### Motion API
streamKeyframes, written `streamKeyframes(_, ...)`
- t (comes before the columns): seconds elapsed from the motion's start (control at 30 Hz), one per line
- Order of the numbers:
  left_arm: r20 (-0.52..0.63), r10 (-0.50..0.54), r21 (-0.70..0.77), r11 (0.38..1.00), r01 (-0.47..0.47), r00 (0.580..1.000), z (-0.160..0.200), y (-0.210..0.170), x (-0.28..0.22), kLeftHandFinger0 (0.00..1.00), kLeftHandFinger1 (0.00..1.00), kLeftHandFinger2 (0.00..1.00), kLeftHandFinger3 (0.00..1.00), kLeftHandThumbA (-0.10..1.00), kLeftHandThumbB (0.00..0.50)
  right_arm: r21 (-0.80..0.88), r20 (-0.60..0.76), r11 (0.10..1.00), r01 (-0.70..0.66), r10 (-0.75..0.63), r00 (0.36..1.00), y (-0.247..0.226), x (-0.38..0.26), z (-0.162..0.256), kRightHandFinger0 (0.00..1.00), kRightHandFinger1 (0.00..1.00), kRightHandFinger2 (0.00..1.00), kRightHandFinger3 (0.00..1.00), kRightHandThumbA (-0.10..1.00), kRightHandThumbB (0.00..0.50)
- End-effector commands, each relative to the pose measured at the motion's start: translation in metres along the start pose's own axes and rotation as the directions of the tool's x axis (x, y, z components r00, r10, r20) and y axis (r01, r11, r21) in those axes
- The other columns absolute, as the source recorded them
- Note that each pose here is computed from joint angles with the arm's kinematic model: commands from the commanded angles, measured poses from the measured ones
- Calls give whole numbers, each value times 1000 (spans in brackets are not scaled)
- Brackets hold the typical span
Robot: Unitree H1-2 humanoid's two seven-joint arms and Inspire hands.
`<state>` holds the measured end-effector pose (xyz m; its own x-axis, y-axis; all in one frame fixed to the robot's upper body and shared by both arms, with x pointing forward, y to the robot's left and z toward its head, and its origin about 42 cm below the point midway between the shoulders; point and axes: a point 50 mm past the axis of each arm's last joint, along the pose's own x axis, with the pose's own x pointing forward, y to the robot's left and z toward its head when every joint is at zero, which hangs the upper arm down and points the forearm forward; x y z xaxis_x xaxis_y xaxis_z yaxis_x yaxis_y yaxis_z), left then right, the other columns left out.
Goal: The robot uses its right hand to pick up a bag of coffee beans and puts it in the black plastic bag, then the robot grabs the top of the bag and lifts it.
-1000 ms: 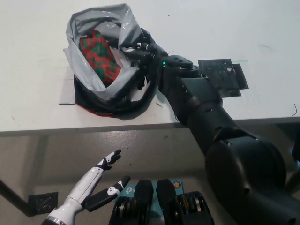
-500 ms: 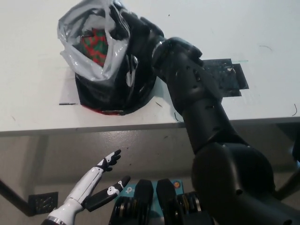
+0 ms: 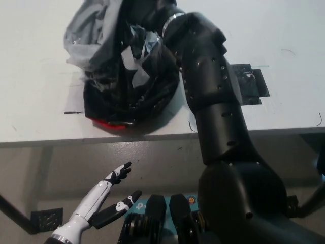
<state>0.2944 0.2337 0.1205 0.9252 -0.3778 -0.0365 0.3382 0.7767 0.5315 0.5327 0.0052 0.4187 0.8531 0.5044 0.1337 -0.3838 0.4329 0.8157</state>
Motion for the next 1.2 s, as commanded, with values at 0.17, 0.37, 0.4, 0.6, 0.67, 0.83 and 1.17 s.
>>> streamKeyframes(0.17, 57, 17, 16, 1000, -18, 998, 7, 4, -1, 976, 933, 978, 1000, 780, 134, 30, 92, 922, -387, 383, 919, 168, -10, 75, 0, 294, 762, 996, -100, 99)
streamKeyframes(0.37, 53, 14, 13, 1000, -15, 998, 6, 1, -2, 970, 931, 977, 1000, 777, 138, 9, 89, 919, -393, 391, 916, 185, -12, 90, 19, 317, 754, 882, -100, 140)
streamKeyframes(0.4, 52, 15, 13, 1000, -15, 999, 6, 1, -2, 969, 932, 978, 1000, 776, 140, -20, 89, 919, -395, 395, 914, 193, -11, 97, 0, 251, 676, 982, -100, 96)
streamKeyframes(0.6, 53, 10, 16, 1000, -11, 999, 7, 0, -2, 966, 936, 983, 1000, 774, 137, -92, 90, 933, -348, 355, 930, 210, -7, 124, 0, 188, 614, 599, -100, 85)
streamKeyframes(0.67, 54, 10, 15, 1000, -11, 998, 7, 0, -2, 965, 934, 982, 1000, 772, 135, -116, 92, 938, -325, 336, 937, 213, -6, 130, 0, 158, 589, 584, -100, 82)
streamKeyframes(0.83, 55, 11, 15, 1000, -12, 998, 7, -1, -3, 955, 923, 973, 1000, 763, 134, -149, 78, 952, -266, 280, 957, 217, 1, 146, 0, 141, 597, 767, -100, 57)
streamKeyframes(1.17, 58, 7, 11, 1000, -7, 998, 9, -1, -2, 947, 927, 989, 1000, 750, 132, -216, 84, 958, -190, 212, 974, 205, 14, 151, 0, 112, 552, 623, -100, 99)
